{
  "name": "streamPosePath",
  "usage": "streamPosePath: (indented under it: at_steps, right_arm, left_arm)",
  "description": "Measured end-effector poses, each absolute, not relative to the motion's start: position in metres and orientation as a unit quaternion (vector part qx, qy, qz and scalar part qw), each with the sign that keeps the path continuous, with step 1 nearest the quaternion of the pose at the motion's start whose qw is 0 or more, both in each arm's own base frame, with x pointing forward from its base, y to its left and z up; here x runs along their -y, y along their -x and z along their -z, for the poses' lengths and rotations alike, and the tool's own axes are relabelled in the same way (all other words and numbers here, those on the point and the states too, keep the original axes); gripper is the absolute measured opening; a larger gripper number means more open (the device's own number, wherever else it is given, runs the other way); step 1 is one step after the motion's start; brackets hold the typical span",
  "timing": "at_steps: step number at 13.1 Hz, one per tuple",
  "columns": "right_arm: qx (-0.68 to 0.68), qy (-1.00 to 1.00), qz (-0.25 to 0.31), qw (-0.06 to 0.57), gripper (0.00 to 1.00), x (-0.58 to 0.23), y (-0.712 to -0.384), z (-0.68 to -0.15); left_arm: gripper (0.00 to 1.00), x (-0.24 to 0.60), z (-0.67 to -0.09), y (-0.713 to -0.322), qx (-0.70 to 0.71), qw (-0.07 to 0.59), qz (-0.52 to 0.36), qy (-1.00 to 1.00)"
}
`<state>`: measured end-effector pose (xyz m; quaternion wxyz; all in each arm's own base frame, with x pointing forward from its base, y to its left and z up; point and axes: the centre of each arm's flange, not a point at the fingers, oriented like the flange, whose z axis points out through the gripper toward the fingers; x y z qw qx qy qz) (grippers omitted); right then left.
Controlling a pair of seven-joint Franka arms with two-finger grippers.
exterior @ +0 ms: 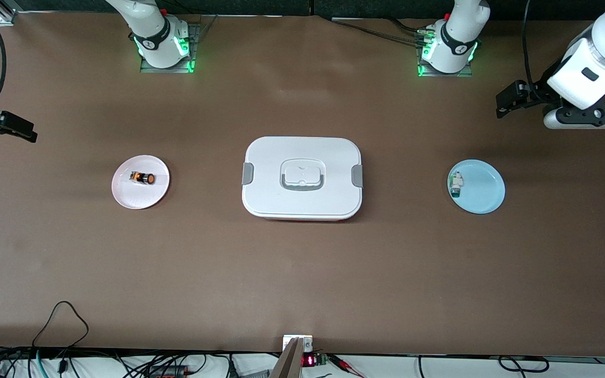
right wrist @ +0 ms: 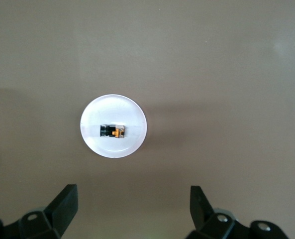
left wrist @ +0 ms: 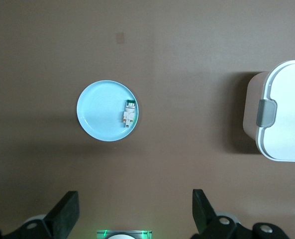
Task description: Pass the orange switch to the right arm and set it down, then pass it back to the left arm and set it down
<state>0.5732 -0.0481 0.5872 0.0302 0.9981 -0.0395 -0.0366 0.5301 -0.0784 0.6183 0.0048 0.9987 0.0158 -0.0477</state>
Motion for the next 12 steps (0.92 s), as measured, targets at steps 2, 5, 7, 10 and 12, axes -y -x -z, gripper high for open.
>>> streamPosePath:
  at_steps: [2,5,7,10,12]
  right_arm:
    - [0.049,-0.998,0.021,0.020,1.00,0.045,-0.572,-0.592]
    - [0.051,-0.998,0.017,0.020,1.00,0.044,-0.563,-0.589]
    - [0.051,-0.998,0.018,0.020,1.00,0.043,-0.556,-0.587]
    - [0.040,-0.998,0.042,0.019,1.00,0.042,-0.548,-0.586]
    - [0.033,-0.999,0.037,0.019,1.00,0.042,-0.549,-0.590]
  left_arm:
    - [1.00,0.078,-0.618,-0.530,-0.016,0.005,0.048,-0.999]
    - [1.00,0.078,-0.618,-0.530,-0.017,0.005,0.048,-0.999]
    - [1.00,0.078,-0.618,-0.530,-0.016,0.005,0.048,-0.999]
    - [1.00,0.078,-0.618,-0.530,-0.016,0.005,0.048,-0.999]
    - [1.00,0.078,-0.618,-0.530,-0.016,0.005,0.048,-0.999]
